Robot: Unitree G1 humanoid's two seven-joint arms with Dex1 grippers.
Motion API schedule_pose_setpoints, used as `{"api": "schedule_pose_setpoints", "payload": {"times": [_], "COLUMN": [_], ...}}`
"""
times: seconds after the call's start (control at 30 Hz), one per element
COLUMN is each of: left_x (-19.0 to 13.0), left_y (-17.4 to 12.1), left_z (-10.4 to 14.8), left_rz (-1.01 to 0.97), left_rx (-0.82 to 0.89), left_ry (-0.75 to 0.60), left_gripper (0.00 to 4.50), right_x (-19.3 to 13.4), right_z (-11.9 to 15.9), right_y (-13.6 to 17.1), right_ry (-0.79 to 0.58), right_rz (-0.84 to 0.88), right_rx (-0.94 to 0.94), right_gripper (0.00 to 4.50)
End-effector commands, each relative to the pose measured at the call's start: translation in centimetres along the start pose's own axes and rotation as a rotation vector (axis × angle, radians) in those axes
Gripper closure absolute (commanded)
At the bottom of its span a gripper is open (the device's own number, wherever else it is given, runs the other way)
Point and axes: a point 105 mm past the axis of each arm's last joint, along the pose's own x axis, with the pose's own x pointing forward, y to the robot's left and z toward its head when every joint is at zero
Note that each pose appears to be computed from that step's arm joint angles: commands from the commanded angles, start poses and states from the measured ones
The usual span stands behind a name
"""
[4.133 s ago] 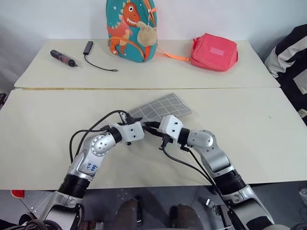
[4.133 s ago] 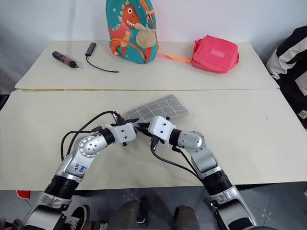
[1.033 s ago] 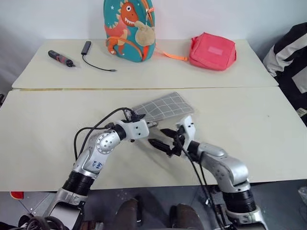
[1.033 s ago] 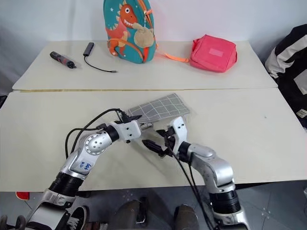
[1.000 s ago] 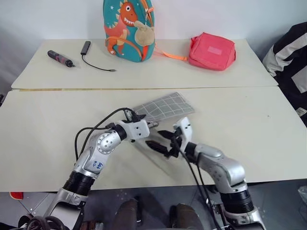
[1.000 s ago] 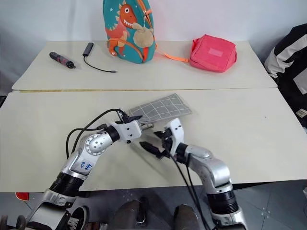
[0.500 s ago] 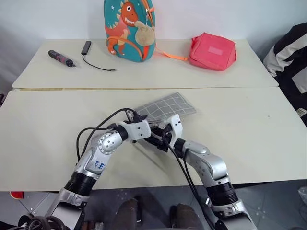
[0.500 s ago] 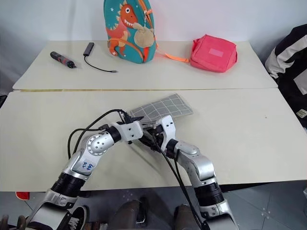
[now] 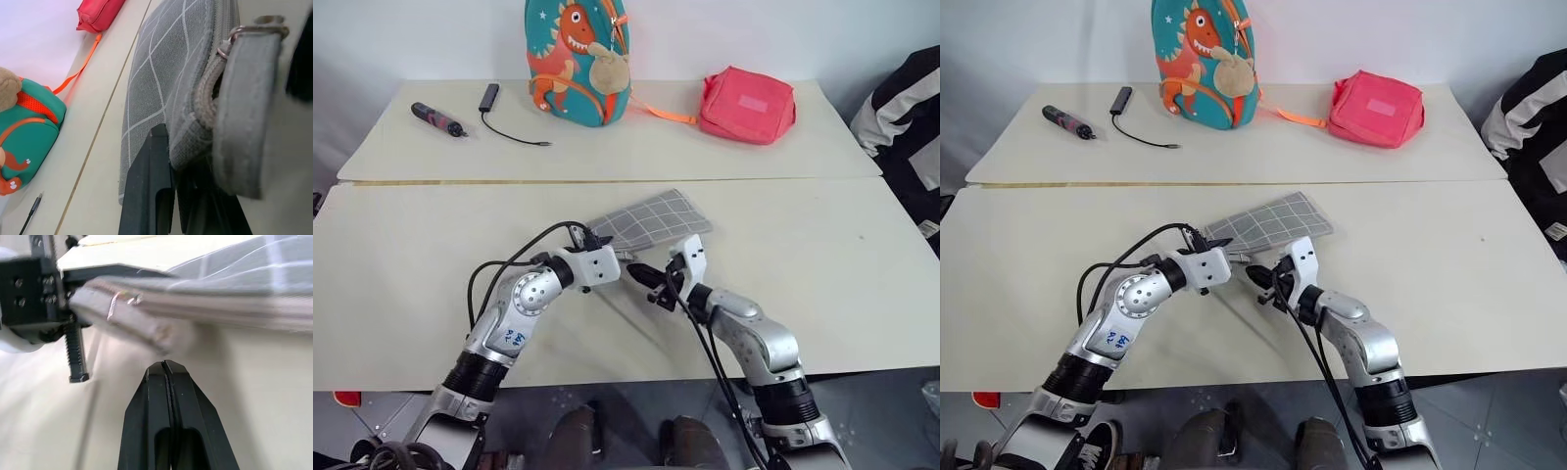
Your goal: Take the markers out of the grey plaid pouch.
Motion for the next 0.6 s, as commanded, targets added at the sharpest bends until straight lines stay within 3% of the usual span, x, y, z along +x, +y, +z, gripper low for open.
{"api": "schedule_pose_setpoints", "payload": {"times": [0.03, 0.2, 0.3, 0.47, 0.6], "left_x": [-0.4, -0.5, -0.3, -0.2, -0.3], "left_y": [0.7, 0.8, 0.9, 0.9, 0.6], "left_z": [0.7, 0.7, 1.0, 1.3, 1.4], "left_rz": [0.032, 0.036, 0.042, 0.036, 0.029], "left_rx": [0.002, -0.002, -0.028, -0.019, -0.015], "left_ry": [-0.036, -0.038, -0.048, -0.052, -0.054], "left_gripper": [4.5, 4.5, 4.5, 4.5, 4.5], "right_x": [-0.9, -1.4, -0.6, 0.4, 0.7], "right_z": [1.0, 0.7, 0.8, 0.8, 1.0], "right_y": [0.7, 1.2, 2.7, 2.6, 2.3], "right_ry": [-0.035, -0.026, -0.045, -0.051, -0.077], "right_rz": [0.042, 0.07, 0.115, 0.053, 0.019], "right_rx": [-0.011, 0.043, 0.098, 0.119, 0.169], "right_gripper": [4.49, 4.49, 3.92, 2.28, 2.28]}}
